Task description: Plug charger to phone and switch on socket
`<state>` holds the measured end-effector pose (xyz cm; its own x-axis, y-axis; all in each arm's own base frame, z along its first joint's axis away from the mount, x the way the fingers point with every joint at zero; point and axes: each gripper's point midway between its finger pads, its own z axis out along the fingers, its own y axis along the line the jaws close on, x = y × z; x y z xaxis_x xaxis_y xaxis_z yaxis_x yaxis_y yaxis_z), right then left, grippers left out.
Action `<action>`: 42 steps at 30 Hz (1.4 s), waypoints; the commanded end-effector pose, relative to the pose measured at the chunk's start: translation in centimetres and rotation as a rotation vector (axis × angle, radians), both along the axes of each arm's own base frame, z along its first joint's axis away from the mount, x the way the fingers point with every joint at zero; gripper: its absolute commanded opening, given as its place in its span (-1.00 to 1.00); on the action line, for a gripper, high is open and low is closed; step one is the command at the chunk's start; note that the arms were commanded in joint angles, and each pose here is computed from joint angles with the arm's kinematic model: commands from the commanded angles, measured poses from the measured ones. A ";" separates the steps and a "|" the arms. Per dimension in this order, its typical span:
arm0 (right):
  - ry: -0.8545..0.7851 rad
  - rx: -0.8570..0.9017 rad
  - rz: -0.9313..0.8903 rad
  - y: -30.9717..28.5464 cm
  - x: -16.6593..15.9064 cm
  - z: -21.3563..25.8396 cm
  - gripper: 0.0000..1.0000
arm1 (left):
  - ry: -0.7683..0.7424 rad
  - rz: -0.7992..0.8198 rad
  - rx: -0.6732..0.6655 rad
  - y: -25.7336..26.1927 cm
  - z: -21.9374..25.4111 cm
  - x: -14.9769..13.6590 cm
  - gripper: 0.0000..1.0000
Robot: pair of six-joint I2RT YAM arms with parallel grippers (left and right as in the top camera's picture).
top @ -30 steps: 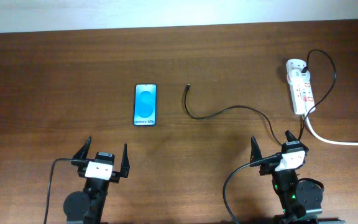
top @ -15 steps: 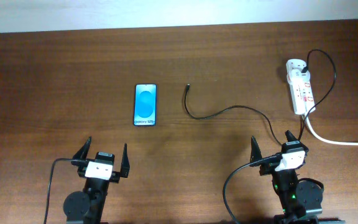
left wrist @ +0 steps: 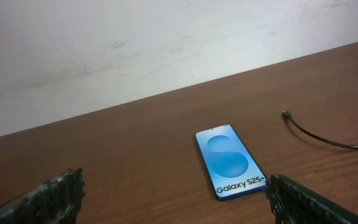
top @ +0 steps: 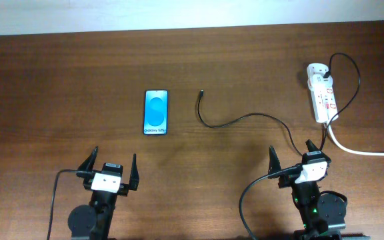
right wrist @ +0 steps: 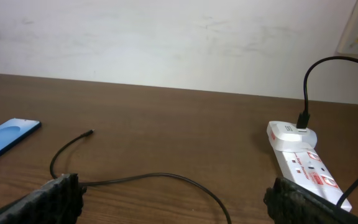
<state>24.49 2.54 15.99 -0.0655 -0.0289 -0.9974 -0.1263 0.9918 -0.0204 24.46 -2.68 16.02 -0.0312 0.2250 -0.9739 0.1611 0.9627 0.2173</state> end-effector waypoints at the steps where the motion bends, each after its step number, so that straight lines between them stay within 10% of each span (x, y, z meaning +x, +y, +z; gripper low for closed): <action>1: 0.003 0.007 0.011 0.2 0.0 -0.2 0.97 | -0.003 0.001 0.012 0.0 0.0 0.0 0.99; 26: 0.003 0.007 0.011 0.2 0.0 -0.2 0.97 | 0.049 0.020 -0.105 0.2 5.9 0.5 0.98; 42: 0.003 0.007 0.011 0.2 0.0 -0.2 0.97 | 0.895 0.002 -0.315 -3.6 2.8 10.2 0.98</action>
<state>24.48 2.55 15.98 -0.0658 -0.0297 -0.9974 -0.1268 0.9917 -0.0211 34.18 -3.94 20.04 -0.7447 0.0100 -0.6674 0.1266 0.9839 -0.1265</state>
